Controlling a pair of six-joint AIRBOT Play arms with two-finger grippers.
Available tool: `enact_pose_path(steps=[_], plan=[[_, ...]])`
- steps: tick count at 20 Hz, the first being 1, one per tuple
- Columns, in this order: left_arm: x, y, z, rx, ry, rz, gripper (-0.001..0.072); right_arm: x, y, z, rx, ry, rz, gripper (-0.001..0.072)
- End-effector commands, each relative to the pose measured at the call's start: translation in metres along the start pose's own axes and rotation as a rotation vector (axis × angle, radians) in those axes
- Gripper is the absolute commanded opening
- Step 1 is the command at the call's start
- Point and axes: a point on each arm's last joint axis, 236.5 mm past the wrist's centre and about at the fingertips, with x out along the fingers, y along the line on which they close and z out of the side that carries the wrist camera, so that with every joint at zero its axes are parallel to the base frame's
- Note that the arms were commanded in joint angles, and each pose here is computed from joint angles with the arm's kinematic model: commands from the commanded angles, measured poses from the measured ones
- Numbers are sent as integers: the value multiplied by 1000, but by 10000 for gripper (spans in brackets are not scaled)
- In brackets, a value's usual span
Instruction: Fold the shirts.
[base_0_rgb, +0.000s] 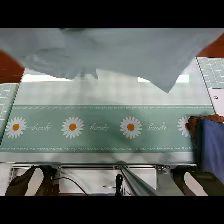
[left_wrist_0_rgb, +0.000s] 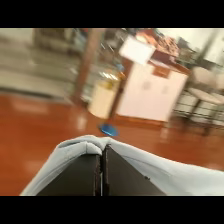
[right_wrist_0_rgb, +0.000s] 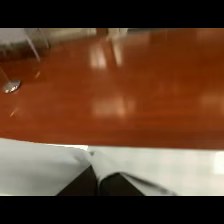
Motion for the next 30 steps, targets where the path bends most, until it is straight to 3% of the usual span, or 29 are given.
enact_pose_path(steps=[1,6,9,11,16,21,30], plan=[[-74,-43,43,286,-123,168,21,-100,16,1,-116,-105,-88,25],[-156,-66,53,460,-188,300,22,-170,13,-33,-102,-102,-193,24],[-175,-48,47,457,-151,367,21,-168,8,-55,-60,-15,-205,25],[-161,-15,27,357,-54,436,21,-153,4,-66,-31,41,-197,25],[-63,36,-101,120,358,322,22,-61,-13,-135,62,335,-108,25],[14,88,-209,-45,660,255,22,53,-70,-210,171,516,-138,24],[144,204,-337,-263,712,351,22,274,-159,-294,391,583,-148,24]])
